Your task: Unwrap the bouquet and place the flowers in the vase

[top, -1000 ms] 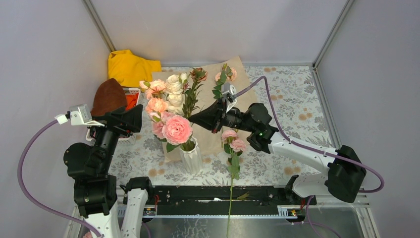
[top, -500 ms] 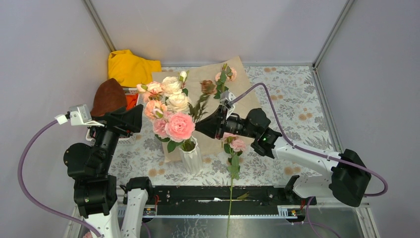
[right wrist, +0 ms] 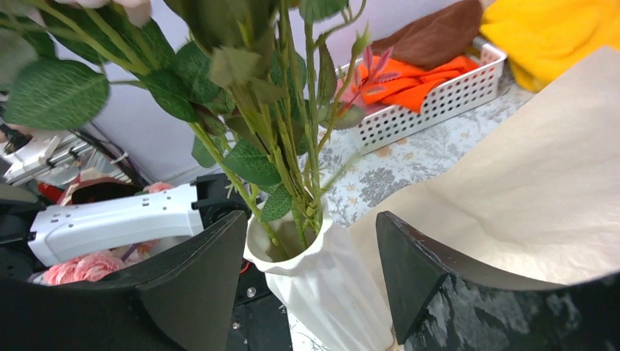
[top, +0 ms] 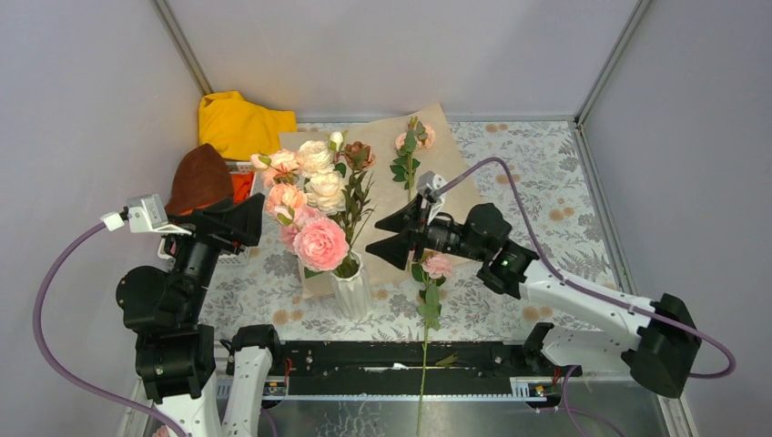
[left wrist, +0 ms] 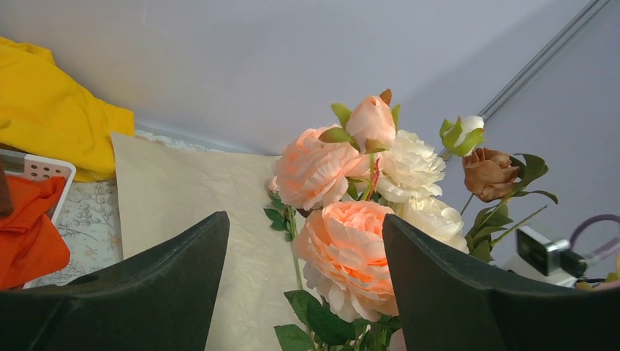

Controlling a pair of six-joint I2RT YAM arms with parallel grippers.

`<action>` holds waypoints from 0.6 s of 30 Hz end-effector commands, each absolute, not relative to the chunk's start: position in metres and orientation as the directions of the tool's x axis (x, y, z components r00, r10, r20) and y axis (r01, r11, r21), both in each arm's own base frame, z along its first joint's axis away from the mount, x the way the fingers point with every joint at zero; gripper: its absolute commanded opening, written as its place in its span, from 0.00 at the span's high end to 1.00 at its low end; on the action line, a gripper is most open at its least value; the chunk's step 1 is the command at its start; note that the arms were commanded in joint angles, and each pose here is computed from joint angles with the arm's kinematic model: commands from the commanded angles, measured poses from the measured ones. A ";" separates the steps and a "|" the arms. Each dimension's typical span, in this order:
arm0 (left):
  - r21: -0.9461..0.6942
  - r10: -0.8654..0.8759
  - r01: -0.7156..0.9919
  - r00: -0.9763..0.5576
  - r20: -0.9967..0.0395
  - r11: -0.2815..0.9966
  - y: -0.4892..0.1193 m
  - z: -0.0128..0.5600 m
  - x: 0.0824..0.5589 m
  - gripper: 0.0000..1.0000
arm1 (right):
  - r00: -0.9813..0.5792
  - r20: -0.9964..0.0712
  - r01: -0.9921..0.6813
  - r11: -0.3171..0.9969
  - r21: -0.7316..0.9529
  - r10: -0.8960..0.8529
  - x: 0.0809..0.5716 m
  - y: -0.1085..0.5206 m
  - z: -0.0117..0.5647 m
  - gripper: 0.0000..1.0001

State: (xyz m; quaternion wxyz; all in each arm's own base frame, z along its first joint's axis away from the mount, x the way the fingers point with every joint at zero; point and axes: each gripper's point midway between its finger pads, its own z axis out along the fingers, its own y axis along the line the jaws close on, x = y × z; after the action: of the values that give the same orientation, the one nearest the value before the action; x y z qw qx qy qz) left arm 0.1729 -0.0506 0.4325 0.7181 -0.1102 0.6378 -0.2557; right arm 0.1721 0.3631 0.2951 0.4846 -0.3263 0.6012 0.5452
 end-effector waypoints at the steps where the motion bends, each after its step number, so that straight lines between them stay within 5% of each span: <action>1: -0.456 -0.499 0.268 0.118 -0.859 0.849 -0.053 0.452 0.163 0.16 | -0.228 -0.954 -0.913 0.299 0.279 0.193 0.179 0.339 0.328 0.27; 9: -0.460 -0.502 0.278 0.105 -0.858 0.844 -0.055 0.449 0.165 0.16 | -0.379 -0.917 -0.646 0.673 0.360 0.126 0.217 0.285 0.266 0.27; 18: -0.465 -0.510 0.295 0.099 -0.854 0.835 -0.058 0.449 0.167 0.16 | -0.625 -0.780 -0.361 0.887 0.289 0.000 0.236 0.264 0.165 0.24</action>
State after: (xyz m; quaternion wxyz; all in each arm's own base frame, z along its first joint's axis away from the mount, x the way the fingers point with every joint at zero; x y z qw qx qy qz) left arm 0.1697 -0.0547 0.4341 0.7178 -0.1031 0.6357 -0.2646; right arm 0.2244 0.2767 0.1931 0.4578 -0.1583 0.8255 0.2896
